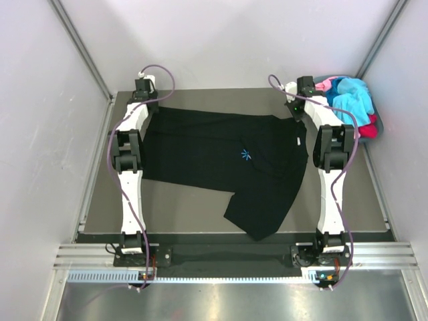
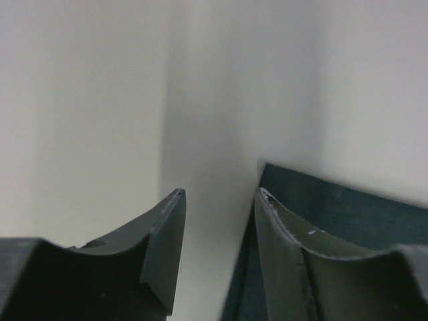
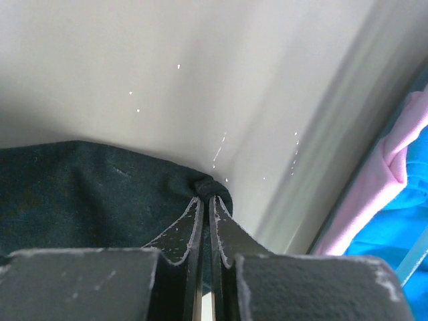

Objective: Fold and stack the t-shirts
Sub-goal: Fold the tshirt

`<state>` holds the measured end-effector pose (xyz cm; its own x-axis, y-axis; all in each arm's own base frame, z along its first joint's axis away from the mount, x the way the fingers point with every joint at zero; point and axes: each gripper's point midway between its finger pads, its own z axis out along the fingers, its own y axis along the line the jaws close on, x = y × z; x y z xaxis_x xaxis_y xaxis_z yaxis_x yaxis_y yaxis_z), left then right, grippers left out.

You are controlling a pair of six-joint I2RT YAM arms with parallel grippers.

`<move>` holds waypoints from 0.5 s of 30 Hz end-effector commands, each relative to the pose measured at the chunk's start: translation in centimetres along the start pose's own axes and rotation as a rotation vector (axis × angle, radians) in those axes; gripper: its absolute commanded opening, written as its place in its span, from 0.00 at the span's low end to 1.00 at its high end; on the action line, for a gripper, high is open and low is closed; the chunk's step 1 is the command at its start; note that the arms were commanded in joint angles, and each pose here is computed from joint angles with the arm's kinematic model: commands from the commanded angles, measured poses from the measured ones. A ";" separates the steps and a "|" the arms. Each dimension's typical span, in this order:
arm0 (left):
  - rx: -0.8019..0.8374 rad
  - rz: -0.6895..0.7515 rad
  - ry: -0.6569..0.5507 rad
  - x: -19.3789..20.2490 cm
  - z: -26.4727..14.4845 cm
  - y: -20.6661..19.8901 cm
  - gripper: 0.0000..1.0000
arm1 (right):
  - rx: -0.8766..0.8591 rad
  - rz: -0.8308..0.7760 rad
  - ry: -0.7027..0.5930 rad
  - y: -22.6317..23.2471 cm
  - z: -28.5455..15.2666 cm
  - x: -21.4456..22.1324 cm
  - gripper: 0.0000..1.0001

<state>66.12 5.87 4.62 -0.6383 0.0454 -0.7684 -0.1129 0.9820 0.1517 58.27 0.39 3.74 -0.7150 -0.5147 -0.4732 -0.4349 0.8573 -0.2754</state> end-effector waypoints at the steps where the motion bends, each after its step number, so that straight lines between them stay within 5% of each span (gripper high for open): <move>1: 0.043 -0.045 -0.010 -0.4 0.5 -0.3 0.49 | 0.037 -0.030 -0.042 -0.2 -0.4 -1.8 0.01; 7: 0.099 -0.069 0.004 0.3 0.9 -1.7 0.44 | 0.050 -0.037 -0.023 -0.3 -0.1 -1.2 0.01; 15: -0.040 -0.070 -0.075 -2.1 0.4 0.6 0.00 | 0.053 -0.040 -0.021 -0.3 -0.2 -1.1 0.01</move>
<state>66.60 4.91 4.26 -0.6263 -0.0063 -0.7796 -0.1150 0.9898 0.0844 58.28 0.15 3.79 -0.7135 -0.5322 -0.4557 -0.4360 0.8464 -0.3058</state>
